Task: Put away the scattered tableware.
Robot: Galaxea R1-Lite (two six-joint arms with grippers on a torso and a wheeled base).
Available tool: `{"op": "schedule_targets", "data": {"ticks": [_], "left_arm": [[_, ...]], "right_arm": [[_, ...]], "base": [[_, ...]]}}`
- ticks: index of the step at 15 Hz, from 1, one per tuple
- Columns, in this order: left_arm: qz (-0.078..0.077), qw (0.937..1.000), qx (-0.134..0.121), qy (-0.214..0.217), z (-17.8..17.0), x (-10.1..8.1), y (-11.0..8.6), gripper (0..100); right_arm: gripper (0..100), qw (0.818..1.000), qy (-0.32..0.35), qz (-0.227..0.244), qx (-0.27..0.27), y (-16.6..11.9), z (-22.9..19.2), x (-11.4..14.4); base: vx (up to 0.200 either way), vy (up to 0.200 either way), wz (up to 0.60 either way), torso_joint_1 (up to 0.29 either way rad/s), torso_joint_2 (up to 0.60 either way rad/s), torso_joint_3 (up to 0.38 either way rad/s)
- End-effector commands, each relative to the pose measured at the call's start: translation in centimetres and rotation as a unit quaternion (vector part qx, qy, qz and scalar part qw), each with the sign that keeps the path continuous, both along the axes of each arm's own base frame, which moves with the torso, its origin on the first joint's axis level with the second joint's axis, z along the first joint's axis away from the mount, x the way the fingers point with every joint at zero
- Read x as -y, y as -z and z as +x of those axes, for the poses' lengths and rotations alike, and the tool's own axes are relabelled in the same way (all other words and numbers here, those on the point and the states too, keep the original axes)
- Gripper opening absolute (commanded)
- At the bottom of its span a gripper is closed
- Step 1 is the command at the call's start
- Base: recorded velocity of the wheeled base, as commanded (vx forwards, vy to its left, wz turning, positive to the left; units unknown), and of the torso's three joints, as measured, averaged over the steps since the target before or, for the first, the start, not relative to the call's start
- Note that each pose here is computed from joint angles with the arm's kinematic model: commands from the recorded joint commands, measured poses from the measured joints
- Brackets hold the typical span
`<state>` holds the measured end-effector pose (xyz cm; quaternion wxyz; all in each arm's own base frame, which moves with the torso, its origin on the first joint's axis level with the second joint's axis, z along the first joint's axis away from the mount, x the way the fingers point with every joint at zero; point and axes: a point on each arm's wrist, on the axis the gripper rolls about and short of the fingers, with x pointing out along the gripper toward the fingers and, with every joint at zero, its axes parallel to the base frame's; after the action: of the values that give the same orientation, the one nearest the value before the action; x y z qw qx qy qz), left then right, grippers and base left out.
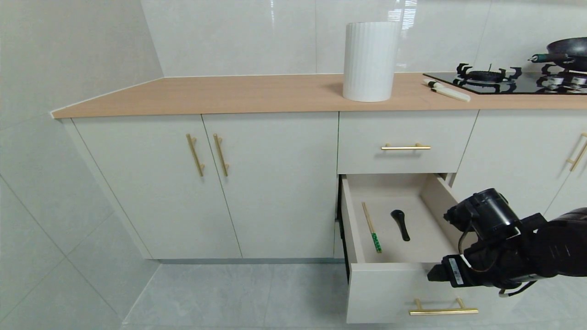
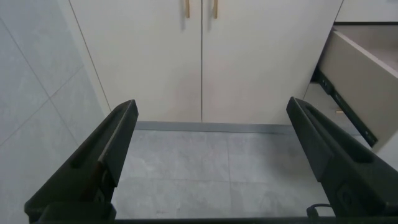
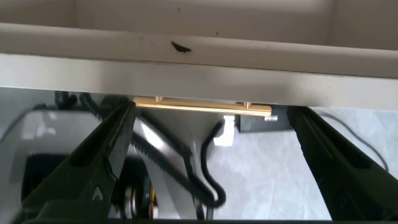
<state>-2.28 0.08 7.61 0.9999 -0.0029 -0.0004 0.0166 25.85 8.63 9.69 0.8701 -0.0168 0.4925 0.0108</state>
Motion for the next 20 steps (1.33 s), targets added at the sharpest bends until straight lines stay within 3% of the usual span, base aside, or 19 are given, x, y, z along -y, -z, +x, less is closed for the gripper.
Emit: {"op": "schedule_targets", "data": {"ticks": [1,9,20], "left_arm": [[0.0,1.0,0.0,0.0,0.0,0.0,0.0,100],[0.0,1.0,0.0,0.0,0.0,0.0,0.0,100],[0.0,1.0,0.0,0.0,0.0,0.0,0.0,100]], "right_arm": [[100,1.0,-0.003,-0.006,0.004,0.4,2.3,-0.4],[100,0.999,0.003,-0.015,0.034,1.3,8.9,-0.8],[100,0.993,0.032,-0.013,0.111,1.4,18.0,1.3]], "base": [[0.0,0.0,0.0,0.0,0.0,0.0],[0.0,0.0,0.0,0.0,0.0,0.0],[0.0,0.0,0.0,0.0,0.0,0.0]]}}
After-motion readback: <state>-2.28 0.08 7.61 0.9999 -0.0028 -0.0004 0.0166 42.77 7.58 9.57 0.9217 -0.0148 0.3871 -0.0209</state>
